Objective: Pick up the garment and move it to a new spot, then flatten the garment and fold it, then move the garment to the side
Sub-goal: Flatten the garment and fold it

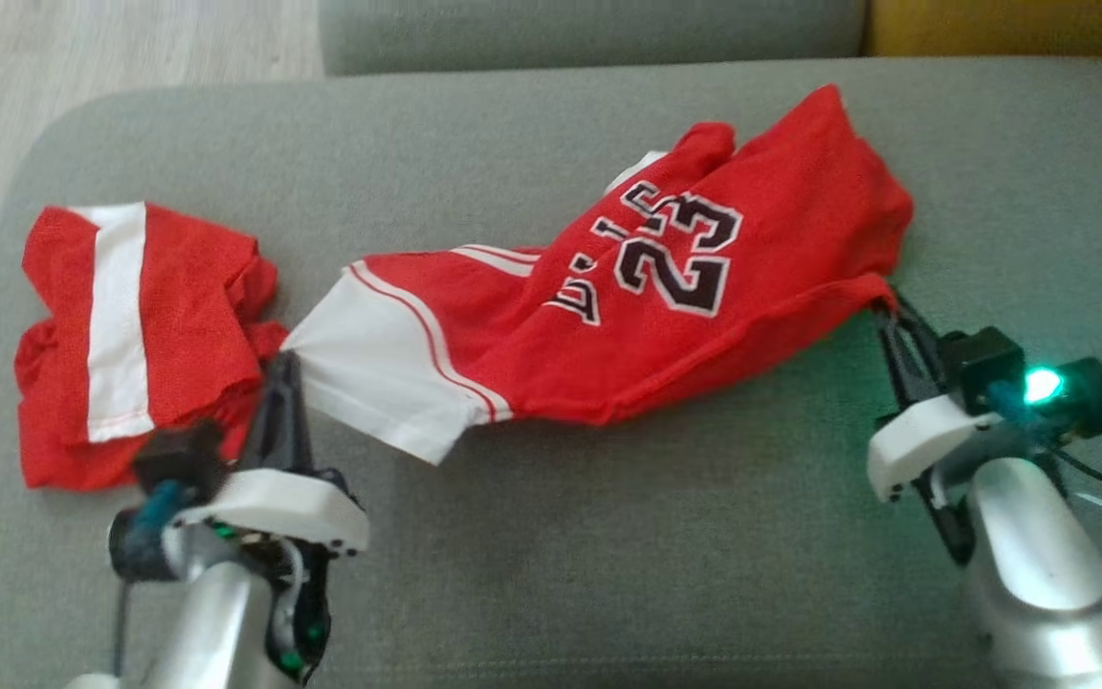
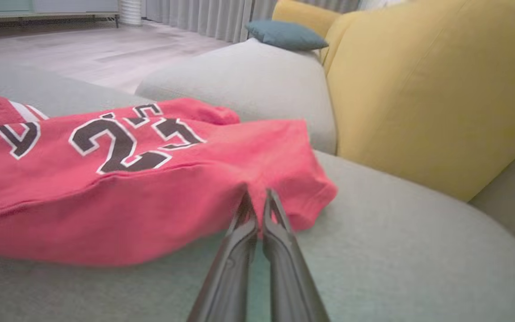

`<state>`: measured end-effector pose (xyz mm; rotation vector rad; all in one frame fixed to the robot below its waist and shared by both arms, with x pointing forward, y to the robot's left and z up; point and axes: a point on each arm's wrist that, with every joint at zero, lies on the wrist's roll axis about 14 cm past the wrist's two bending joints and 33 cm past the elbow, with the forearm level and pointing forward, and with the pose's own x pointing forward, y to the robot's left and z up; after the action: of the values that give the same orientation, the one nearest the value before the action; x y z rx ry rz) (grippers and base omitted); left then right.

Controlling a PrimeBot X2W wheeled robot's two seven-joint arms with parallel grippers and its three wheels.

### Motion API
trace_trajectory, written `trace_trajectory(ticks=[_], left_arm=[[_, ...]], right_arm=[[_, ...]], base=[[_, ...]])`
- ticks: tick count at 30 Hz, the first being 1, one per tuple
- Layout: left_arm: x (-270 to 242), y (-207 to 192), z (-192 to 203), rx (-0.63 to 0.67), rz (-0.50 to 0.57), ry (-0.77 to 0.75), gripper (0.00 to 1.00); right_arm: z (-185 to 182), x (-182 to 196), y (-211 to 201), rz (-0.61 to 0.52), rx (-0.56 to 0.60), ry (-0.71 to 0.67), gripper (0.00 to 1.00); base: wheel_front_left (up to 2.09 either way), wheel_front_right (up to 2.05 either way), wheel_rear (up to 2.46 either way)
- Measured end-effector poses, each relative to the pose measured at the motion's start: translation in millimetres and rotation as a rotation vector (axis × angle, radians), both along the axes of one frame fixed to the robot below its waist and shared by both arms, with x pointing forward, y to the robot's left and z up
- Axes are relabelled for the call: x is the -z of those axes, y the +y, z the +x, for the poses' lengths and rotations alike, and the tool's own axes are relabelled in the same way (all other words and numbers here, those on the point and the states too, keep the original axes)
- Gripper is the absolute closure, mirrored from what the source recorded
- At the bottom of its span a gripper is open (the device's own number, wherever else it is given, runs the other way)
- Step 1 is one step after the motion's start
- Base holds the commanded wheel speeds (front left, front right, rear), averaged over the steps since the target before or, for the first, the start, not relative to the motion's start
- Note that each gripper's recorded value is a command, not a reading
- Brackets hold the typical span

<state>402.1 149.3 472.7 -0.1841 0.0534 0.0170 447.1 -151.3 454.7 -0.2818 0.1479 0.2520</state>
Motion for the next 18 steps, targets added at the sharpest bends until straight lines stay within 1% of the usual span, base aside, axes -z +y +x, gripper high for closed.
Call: trace_trajectory(ticks=[3, 6, 8, 10, 13, 16, 18], left_arm=[[-14, 4, 0, -0.020, -0.147, -0.038, 1.00], [-43, -3, 5, 0.009, -0.252, -0.121, 1.00], [-71, -9, 9, 0.036, -0.305, -0.197, 1.00], [-113, -11, 16, 0.059, -0.363, -0.301, 1.00], [-187, -21, 21, 0.129, -0.435, -0.470, 1.00], [-259, -33, 11, 0.212, -0.479, -0.630, 1.00], [-295, -43, -3, 0.271, -0.501, -0.706, 1.00]], right_arm=[[-3, -27, -14, -0.037, 0.011, -0.092, 1.00], [-5, -69, -22, -0.058, 0.012, -0.223, 1.00], [-7, -101, -29, -0.076, 0.016, -0.315, 1.00], [-12, -136, -37, -0.084, 0.026, -0.414, 1.00], [-22, -193, -47, -0.083, 0.041, -0.573, 1.00], [-38, -246, -55, -0.089, 0.053, -0.724, 1.00], [-51, -273, -61, -0.071, 0.074, -0.789, 1.00]], base=[[0.00, 0.00, 0.00], [0.00, 0.00, 0.00], [0.00, 0.00, 0.00], [0.00, 0.00, 0.00], [0.00, 0.00, 0.00], [0.00, 0.00, 0.00], [0.00, 0.00, 0.00]])
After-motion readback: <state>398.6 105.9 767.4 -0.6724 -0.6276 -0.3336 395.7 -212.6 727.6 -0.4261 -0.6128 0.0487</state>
